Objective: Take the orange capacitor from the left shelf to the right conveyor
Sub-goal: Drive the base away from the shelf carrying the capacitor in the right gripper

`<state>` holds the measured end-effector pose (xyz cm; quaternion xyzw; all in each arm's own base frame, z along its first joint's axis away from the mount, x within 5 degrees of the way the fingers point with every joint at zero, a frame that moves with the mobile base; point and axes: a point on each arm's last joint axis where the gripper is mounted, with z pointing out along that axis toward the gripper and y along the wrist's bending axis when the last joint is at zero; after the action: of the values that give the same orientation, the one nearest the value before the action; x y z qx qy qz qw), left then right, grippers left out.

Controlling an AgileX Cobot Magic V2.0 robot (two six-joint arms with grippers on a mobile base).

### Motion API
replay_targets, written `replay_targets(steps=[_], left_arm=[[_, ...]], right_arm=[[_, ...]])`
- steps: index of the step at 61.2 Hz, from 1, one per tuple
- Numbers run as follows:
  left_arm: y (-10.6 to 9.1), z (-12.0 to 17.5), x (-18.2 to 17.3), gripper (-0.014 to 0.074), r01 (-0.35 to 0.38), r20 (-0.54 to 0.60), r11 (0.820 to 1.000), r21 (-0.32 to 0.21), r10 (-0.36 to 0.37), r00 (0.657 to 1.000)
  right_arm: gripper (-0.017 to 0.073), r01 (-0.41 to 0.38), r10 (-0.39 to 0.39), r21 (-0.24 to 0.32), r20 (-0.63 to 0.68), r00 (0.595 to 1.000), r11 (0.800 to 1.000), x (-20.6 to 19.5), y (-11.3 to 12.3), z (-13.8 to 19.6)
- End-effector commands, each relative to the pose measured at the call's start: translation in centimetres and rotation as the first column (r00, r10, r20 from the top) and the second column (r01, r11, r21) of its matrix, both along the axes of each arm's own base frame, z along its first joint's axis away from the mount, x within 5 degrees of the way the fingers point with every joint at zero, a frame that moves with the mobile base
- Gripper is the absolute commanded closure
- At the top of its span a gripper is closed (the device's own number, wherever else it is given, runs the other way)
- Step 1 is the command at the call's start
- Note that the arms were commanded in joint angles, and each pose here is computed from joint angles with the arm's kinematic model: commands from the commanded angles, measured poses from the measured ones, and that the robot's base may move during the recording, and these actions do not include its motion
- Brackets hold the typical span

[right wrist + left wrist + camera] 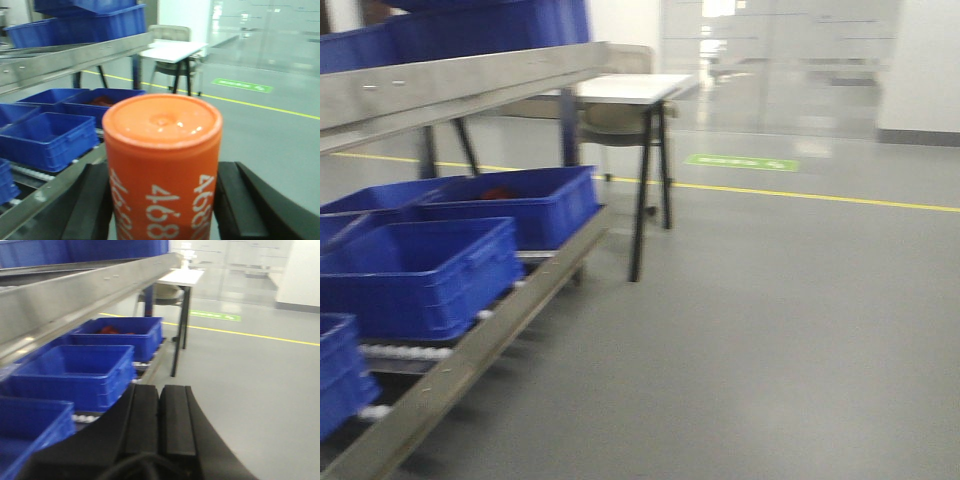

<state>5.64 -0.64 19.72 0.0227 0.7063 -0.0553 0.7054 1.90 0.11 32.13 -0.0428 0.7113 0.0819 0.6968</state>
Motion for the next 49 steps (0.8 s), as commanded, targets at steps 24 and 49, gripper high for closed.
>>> replay_targets(steps=[24, 49], left_arm=[[0.08, 0.98, -0.14, 0.072, -0.007, 0.102, 1.0, -0.015, 0.008, 0.995], [0.08, 0.98, -0.14, 0.072, -0.007, 0.102, 1.0, -0.015, 0.008, 0.995]], right_arm=[[0.042, 0.007, -0.007, 0.0, 0.108, 0.994, 1.0, -0.19, -0.06, 1.65], [0.042, 0.007, -0.007, 0.0, 0.108, 0.994, 1.0, -0.19, -0.06, 1.65]])
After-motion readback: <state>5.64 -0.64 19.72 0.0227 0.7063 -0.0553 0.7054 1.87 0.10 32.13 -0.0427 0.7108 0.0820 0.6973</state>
